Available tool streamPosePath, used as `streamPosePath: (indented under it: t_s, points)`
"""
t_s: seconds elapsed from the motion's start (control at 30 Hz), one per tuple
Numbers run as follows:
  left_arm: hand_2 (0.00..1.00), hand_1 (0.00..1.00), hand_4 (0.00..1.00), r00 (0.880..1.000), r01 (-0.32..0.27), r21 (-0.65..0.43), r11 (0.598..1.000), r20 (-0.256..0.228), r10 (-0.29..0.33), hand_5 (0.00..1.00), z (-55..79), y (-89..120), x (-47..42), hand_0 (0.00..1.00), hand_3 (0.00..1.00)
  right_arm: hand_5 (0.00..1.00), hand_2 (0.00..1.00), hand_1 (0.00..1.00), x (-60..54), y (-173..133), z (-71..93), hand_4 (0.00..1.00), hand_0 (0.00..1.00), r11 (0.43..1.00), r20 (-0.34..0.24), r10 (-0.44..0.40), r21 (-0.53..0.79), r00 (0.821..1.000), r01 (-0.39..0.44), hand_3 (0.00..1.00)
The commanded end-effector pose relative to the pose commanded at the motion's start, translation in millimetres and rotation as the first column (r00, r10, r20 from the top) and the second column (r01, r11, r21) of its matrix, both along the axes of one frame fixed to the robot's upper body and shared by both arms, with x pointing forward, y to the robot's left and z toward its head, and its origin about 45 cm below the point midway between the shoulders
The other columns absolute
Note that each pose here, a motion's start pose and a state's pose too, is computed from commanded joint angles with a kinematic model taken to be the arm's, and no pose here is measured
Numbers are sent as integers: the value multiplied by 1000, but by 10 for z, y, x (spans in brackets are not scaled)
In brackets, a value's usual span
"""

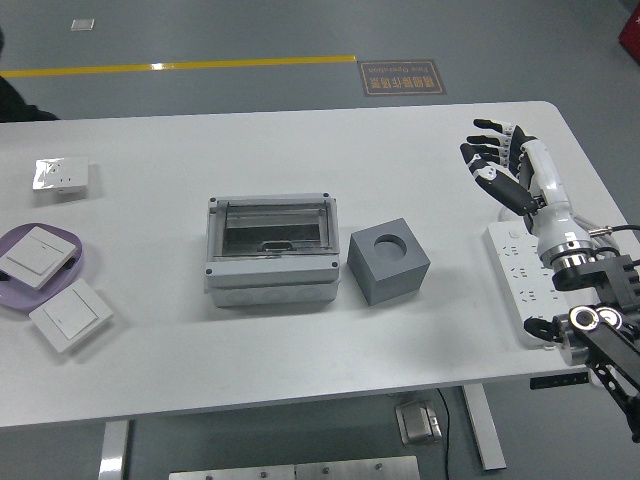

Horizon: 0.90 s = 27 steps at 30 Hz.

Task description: Pick up the cylinder from the cube,place it in the box,flap close box

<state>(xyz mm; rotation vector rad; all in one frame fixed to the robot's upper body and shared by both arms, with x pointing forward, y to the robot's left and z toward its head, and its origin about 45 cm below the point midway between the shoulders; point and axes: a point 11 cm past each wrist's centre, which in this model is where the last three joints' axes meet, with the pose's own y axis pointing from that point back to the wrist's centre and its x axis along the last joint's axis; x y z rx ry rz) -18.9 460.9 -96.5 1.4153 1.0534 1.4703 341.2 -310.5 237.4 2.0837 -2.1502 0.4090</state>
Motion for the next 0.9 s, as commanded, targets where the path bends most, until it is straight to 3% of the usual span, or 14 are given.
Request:
streamPosePath:
  t_s: [0.4, 0.73, 0.9]
  points:
    - [606, 627, 711, 1000, -5, -2, 1000, 4, 5, 244, -3, -6, 30, 614, 634, 356, 712, 722, -6, -147, -40, 729, 728, 992, -8, -72, 104, 997, 72, 744]
    - [607, 629, 710, 1000, -8, 0, 1000, 8, 8, 244, 1, 4, 45, 614, 634, 357, 708, 718, 1, -146, -24, 729, 727, 990, 2, -80, 118, 997, 80, 722]
    - [607, 629, 711, 1000, -9, -1, 1000, 7, 9, 243, -1, -3, 47, 614, 634, 358, 705, 718, 21, -81, -12, 729, 729, 986, 13, -32, 164, 999, 30, 719]
